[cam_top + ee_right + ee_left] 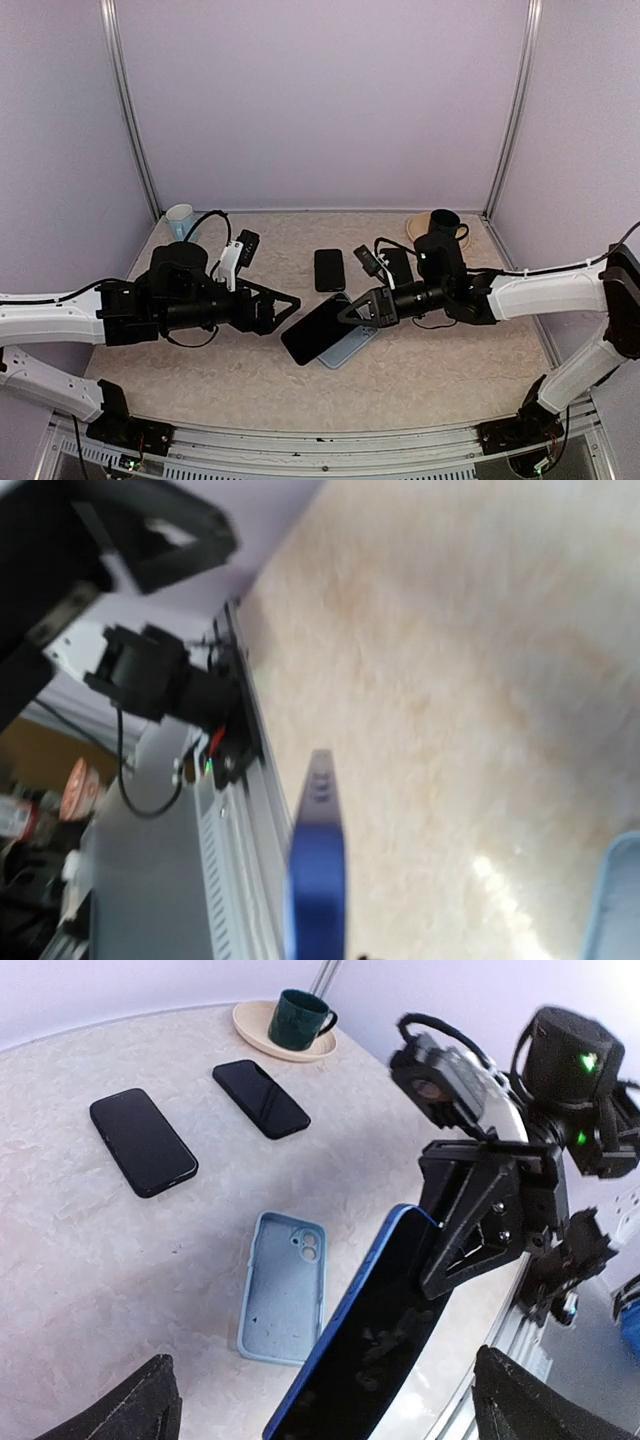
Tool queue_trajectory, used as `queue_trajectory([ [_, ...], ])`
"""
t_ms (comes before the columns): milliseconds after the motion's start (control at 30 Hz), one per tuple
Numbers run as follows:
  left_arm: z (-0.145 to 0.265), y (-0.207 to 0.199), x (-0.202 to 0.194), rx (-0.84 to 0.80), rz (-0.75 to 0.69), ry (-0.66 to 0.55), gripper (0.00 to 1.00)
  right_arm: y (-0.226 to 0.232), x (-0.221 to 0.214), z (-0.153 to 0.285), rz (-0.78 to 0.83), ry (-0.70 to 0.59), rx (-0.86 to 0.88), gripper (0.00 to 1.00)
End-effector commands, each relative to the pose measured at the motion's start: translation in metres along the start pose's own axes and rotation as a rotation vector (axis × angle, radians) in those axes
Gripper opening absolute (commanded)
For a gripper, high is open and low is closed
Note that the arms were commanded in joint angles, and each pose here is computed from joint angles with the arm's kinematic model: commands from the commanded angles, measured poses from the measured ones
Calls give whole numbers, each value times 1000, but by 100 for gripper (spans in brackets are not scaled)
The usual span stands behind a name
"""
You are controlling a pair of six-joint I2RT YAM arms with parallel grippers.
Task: Put the phone into the phone case
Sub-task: Pass from the left arm to the right, then pass from the right arm to the left
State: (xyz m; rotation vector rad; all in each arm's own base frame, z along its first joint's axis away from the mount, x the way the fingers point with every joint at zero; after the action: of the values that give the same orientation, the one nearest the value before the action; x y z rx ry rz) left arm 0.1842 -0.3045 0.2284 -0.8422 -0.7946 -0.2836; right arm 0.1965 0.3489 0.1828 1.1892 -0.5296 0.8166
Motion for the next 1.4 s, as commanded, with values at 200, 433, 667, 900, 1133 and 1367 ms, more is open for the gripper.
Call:
queue_trajectory([
  [200,7,-22,18,-255,189,-32,99,47,55,83,298,-384,-105,0],
  [433,4,-43,17,-457,261,-32,99,64,65,103,336,-531,-70,0],
  [667,-9,-64,15,-584,283,-7,98,64,65,88,277,-545,74,0],
  [900,-21,-72,14,-618,291,7,89,57,60,70,247,-530,99,0],
  [1133,-20,-68,12,-621,292,-11,73,50,52,66,211,-525,98,0],
  [1367,-17,-63,13,-625,299,-37,68,49,46,60,178,-497,138,0],
])
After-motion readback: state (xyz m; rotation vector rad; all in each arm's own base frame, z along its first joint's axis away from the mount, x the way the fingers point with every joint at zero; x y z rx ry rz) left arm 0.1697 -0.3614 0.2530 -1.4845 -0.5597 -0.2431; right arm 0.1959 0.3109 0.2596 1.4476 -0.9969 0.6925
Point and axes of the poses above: each gripper's point midway between its finger pads, its own z axis back along the fingers, its own y axis along the line the jaws close on, x = y × z, the point moved 3 cm from there along z, back along the fingers, and after that the axes turned 13 degrees about z, right-handed, at the moved point
